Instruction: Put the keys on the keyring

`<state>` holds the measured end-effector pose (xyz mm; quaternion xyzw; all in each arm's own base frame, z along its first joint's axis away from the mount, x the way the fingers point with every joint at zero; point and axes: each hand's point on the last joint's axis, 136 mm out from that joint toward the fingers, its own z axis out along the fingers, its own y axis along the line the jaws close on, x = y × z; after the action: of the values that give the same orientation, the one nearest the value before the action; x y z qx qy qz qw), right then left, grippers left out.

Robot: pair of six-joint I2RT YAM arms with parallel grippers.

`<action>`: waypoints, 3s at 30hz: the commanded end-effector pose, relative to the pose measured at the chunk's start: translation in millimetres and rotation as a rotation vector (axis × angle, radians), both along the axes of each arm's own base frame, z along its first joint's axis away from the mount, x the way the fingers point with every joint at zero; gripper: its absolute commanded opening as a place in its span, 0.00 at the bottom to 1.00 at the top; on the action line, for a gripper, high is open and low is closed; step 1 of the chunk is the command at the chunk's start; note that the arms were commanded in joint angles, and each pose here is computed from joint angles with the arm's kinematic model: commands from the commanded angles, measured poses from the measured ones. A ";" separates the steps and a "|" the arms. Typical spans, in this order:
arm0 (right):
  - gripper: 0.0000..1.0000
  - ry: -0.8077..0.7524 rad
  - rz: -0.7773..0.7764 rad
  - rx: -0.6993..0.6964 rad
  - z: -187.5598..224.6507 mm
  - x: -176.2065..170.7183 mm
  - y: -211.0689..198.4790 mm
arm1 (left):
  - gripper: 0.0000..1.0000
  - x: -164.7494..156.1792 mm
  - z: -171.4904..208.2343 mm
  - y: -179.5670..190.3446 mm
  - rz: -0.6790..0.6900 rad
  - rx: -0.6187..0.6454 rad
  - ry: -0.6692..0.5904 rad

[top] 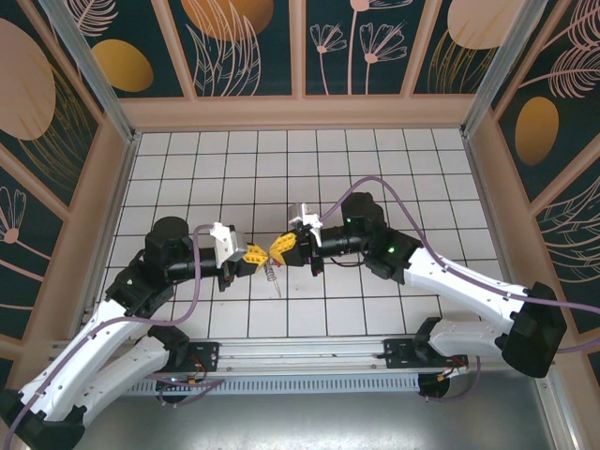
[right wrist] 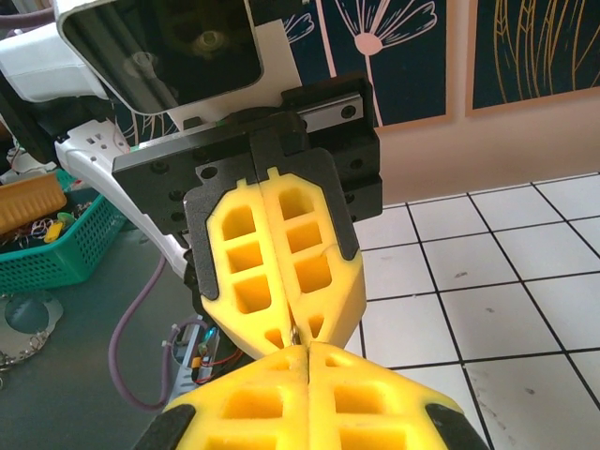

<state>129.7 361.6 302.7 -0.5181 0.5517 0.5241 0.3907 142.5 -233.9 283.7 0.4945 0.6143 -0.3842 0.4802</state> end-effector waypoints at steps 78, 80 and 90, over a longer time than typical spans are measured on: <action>0.23 -0.424 -0.024 0.122 38.9 -15.2 -16.6 | 0.00 -11.2 52.2 -4.1 -0.050 -0.292 -0.036; 0.22 -0.435 -0.027 0.131 42.1 -15.0 -16.7 | 0.00 -11.1 52.1 -4.2 -0.050 -0.291 -0.035; 0.28 -0.457 -0.104 0.120 46.1 -3.6 -18.1 | 0.00 -10.9 50.1 -5.3 -0.056 -0.283 -0.028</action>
<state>123.9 344.9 322.5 -0.5801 0.4618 0.4172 0.5255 136.5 -238.9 324.9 0.4376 0.5530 -0.4650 0.5352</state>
